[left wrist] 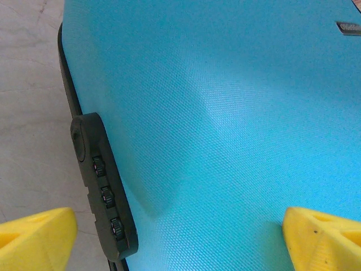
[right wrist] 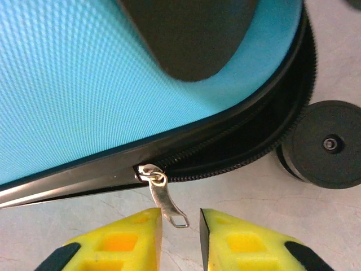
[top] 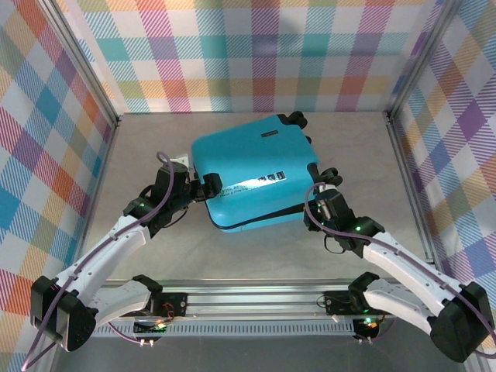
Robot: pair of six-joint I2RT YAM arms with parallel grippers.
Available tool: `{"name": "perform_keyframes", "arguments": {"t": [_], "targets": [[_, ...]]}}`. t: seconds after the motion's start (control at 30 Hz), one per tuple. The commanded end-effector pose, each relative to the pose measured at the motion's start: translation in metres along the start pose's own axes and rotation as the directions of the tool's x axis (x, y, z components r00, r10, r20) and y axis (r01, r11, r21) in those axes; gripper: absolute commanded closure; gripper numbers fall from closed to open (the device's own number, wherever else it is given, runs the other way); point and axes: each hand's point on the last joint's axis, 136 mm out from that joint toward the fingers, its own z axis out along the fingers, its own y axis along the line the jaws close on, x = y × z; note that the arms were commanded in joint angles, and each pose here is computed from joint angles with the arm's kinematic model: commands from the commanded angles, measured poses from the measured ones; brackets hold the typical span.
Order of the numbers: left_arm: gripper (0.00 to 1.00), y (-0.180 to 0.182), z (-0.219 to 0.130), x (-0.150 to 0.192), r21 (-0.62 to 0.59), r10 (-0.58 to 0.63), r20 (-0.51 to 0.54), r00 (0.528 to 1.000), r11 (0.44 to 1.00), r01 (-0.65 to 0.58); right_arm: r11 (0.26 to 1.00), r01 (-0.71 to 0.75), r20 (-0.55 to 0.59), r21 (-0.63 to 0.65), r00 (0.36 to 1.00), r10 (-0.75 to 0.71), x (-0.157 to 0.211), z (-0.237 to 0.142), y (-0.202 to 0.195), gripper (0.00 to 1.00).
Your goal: Pack the luggage
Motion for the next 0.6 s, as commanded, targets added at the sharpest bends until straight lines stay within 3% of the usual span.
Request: {"name": "perform_keyframes", "arguments": {"t": [0.0, 0.37, 0.57], "targets": [[0.07, 0.007, 0.003, 0.005, -0.034, 0.017, -0.029, 0.999, 0.999, -0.018, 0.999, 0.025, 0.012, -0.035, 1.000, -0.025, -0.007, 0.002, 0.009, 0.74], [0.07, 0.003, 0.002, 0.003, -0.021, 0.021, -0.031, 0.999, 1.000, -0.022, 0.999, 0.044, -0.005, -0.001, 0.999, -0.044, -0.003, 0.023, 0.006, 0.67], [0.07, 0.003, 0.000, 0.002, -0.022, 0.026, -0.029, 0.999, 0.999, -0.026, 0.999, 0.054, -0.009, 0.001, 0.998, -0.054, -0.003, 0.030, 0.007, 0.79]]}}
